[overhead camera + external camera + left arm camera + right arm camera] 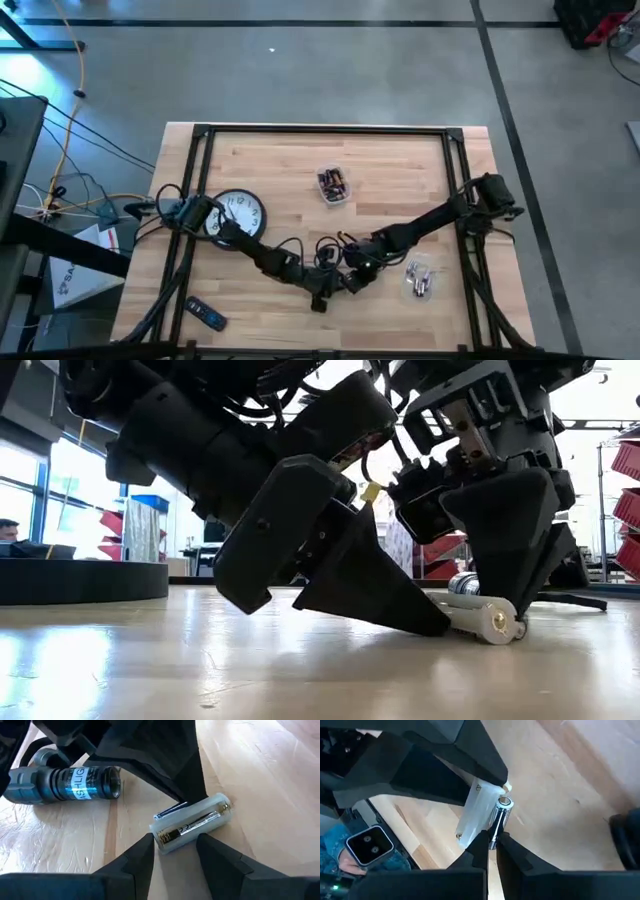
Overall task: Insert battery
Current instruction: Insert the silver battery into the battery holder
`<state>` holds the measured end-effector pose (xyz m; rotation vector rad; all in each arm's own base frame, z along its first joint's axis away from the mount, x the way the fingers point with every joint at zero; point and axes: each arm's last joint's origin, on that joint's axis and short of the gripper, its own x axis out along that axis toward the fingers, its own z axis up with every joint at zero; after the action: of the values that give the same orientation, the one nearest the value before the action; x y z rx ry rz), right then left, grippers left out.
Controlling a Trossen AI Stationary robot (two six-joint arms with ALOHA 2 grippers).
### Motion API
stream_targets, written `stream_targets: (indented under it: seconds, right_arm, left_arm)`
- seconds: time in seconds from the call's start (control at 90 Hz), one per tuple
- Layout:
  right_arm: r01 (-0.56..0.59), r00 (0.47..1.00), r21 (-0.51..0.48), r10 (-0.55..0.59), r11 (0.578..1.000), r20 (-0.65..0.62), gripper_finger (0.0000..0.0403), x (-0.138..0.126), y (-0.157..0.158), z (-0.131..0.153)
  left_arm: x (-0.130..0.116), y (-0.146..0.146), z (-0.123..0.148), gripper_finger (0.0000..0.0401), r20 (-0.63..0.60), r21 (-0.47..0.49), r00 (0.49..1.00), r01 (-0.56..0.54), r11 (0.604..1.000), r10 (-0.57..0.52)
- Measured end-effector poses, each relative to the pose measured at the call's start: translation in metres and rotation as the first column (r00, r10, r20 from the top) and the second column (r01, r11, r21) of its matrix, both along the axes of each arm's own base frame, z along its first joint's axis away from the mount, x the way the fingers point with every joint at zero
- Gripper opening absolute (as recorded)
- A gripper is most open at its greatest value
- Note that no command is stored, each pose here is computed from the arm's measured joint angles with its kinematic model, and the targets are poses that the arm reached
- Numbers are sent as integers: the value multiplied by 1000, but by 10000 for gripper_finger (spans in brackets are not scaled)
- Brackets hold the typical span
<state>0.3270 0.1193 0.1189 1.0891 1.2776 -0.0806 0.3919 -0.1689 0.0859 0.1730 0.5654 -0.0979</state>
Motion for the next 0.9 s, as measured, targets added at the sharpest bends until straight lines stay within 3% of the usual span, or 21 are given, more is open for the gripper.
stream_targets:
  seconds: [0.689,0.9]
  right_arm:
    - [-33,999,-22,33,999,26,0,-4,14,1]
    - [-24,998,-14,25,1000,65,0,-10,20,21]
  left_arm:
    - [-3,-4,0,133,-5,38,1000,-8,999,8]
    - [-4,-4,0,133,-19,28,1000,-17,999,17]
